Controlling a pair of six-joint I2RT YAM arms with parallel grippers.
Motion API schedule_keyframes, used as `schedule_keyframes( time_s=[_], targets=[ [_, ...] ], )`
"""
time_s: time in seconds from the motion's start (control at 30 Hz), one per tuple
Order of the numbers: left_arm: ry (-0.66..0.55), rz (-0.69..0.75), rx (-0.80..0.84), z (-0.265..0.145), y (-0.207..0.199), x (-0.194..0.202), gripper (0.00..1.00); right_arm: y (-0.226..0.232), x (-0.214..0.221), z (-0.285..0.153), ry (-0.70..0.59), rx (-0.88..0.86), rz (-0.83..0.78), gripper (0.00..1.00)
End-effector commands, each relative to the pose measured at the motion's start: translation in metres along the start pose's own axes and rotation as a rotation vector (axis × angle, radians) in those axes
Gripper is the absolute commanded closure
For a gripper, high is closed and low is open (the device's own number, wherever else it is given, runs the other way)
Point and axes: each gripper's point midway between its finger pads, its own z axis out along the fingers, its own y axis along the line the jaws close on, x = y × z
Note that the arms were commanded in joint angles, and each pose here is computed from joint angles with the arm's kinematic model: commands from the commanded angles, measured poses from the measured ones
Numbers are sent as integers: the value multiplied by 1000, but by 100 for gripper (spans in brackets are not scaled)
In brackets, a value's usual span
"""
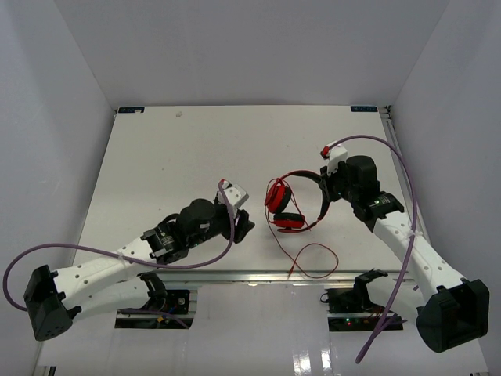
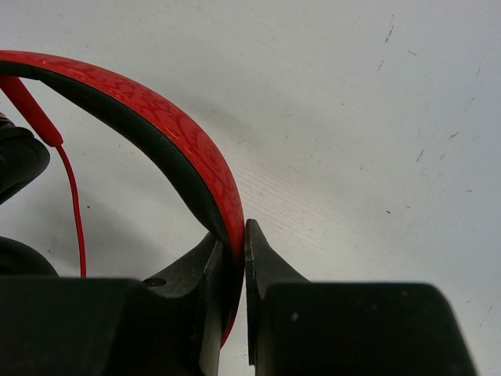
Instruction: Wrap the headphones
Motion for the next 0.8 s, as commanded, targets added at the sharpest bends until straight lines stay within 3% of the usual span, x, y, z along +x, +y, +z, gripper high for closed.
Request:
schedule_keyframes(
  time_s=[0.0, 0.1, 0.27, 0.33, 0.43, 0.77],
  targets=[
    [19, -183, 172, 7, -52, 37, 32, -4, -56, -4, -142, 4, 36, 92],
    [8, -200, 174, 16, -66, 51, 31, -4, -60, 0, -135, -17, 64, 92],
    [-123, -288, 190, 29, -68, 61, 27, -4, -72, -6, -144, -58, 109, 92],
    [-233, -333, 215, 27, -69, 47, 25, -4, -81, -10, -159, -78, 122, 92],
    [-265, -377, 206, 32, -65, 66, 18, -2, -98, -20, -181, -113, 145, 92],
    [-468, -384, 143, 75, -60, 36, 11, 5, -145, -45, -251, -182, 193, 92]
  ],
)
